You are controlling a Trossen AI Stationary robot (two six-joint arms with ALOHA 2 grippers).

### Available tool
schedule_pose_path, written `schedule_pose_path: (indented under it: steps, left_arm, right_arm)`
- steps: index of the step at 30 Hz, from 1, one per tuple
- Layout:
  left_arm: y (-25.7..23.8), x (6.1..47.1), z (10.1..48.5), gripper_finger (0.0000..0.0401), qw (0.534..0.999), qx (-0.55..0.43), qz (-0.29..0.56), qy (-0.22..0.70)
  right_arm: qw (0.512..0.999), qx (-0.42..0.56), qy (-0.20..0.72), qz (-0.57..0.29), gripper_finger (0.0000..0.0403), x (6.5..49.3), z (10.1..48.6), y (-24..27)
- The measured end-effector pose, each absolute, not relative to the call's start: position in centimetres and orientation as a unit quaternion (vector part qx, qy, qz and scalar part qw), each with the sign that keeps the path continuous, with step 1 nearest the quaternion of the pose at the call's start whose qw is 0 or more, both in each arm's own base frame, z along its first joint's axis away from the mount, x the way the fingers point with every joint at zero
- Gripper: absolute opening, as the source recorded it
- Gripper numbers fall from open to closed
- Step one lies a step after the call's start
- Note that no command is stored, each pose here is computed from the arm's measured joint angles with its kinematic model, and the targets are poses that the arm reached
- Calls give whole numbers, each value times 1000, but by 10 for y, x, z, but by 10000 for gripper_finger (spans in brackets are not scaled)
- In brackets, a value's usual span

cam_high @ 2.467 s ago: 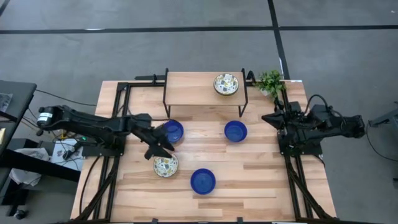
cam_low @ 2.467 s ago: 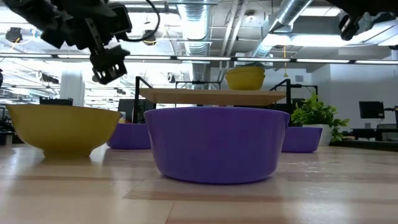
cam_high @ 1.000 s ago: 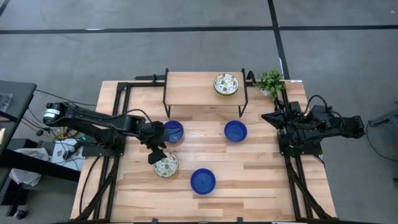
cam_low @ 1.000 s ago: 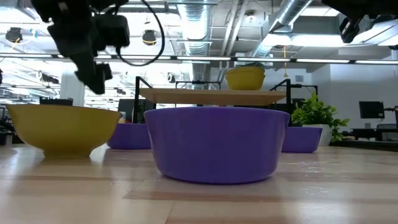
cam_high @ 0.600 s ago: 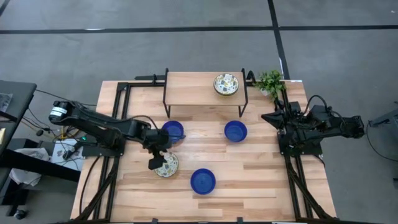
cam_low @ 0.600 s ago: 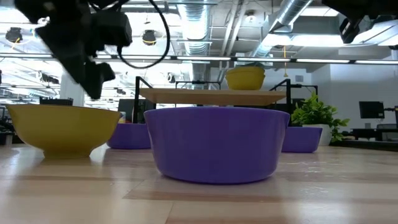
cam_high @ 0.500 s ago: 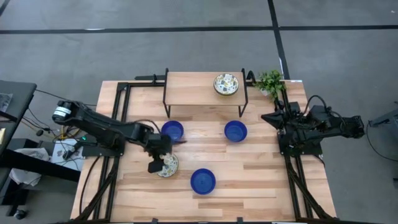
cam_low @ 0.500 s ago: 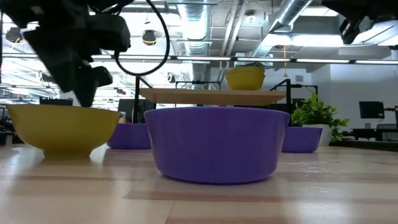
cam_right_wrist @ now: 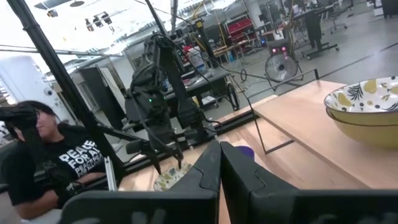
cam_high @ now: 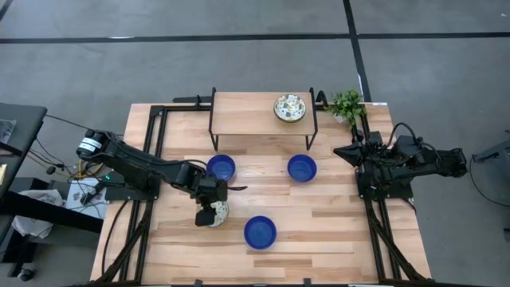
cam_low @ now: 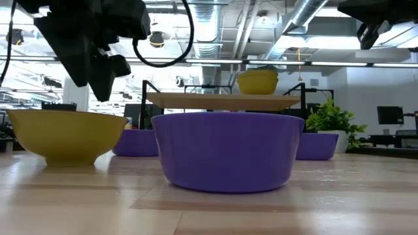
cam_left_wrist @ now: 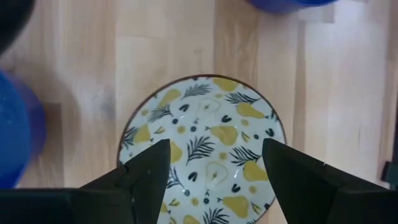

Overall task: Pick & Place Mini bowls
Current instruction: Stack the white patterned bowl on top of the white bowl on the shelf

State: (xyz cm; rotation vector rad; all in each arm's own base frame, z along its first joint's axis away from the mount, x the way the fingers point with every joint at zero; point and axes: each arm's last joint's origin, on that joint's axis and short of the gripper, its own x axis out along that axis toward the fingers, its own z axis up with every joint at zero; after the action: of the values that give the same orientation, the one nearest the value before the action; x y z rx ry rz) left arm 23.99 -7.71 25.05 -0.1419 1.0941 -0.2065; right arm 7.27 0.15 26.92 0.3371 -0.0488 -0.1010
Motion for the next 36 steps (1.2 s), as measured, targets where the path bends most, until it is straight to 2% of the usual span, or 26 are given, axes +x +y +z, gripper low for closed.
schedule_pose_path:
  steps: [24,36]
  left_arm:
    - [-99,235,249,253,843,-123,-52,522]
    - [-94,244,274,253,864,-105,-49,490]
  right_arm:
    - [984,167,-24,-51,0,73,269,1]
    - [984,167,-24,-51,0,73,269,1]
